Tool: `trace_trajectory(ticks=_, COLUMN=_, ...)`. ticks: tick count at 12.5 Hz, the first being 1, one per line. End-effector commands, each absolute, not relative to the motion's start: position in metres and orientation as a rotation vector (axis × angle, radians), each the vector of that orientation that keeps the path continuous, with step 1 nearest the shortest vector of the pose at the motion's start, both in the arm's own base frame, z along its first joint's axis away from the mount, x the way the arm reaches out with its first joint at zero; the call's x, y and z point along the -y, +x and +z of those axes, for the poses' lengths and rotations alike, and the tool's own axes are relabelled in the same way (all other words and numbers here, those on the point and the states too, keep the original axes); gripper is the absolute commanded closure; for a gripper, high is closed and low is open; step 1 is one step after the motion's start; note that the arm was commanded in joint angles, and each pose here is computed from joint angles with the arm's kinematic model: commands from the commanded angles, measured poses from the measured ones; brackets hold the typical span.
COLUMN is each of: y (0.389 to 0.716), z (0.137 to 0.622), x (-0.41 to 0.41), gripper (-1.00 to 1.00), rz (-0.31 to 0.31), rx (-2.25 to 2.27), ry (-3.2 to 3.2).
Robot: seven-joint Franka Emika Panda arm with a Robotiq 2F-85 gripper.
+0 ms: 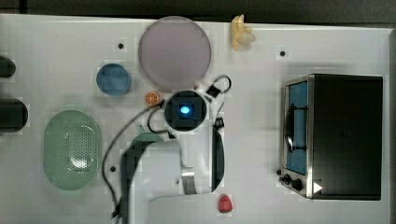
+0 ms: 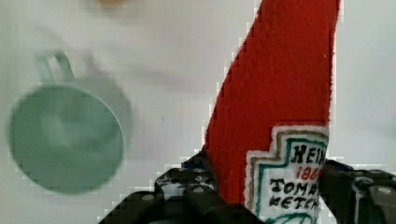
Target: Pick Ketchup from the table and place it in strainer.
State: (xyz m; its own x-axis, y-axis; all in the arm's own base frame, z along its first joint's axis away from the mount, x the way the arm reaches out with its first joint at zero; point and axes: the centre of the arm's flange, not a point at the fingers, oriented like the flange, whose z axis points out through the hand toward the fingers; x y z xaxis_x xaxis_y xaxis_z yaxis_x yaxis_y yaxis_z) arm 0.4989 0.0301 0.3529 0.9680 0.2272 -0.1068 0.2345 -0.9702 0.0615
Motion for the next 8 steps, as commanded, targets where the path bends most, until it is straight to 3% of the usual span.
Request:
trace_trajectory(ticks=1, y=0.501, z=0.409, x=-0.099, gripper=-0.25, rz=-0.060, rx=-0.333, ry=3.041)
trace_trajectory(ticks=4, y=0.486, z=0.425, x=-0.169, gripper=-0.25, rz=-0.074, rx=-0.169, ry=3.103)
trace_trajectory(ticks=8, y=0.452, z=0.408, x=-0.264, gripper=-0.25, rz=-0.093, rx=-0.032, ry=3.127)
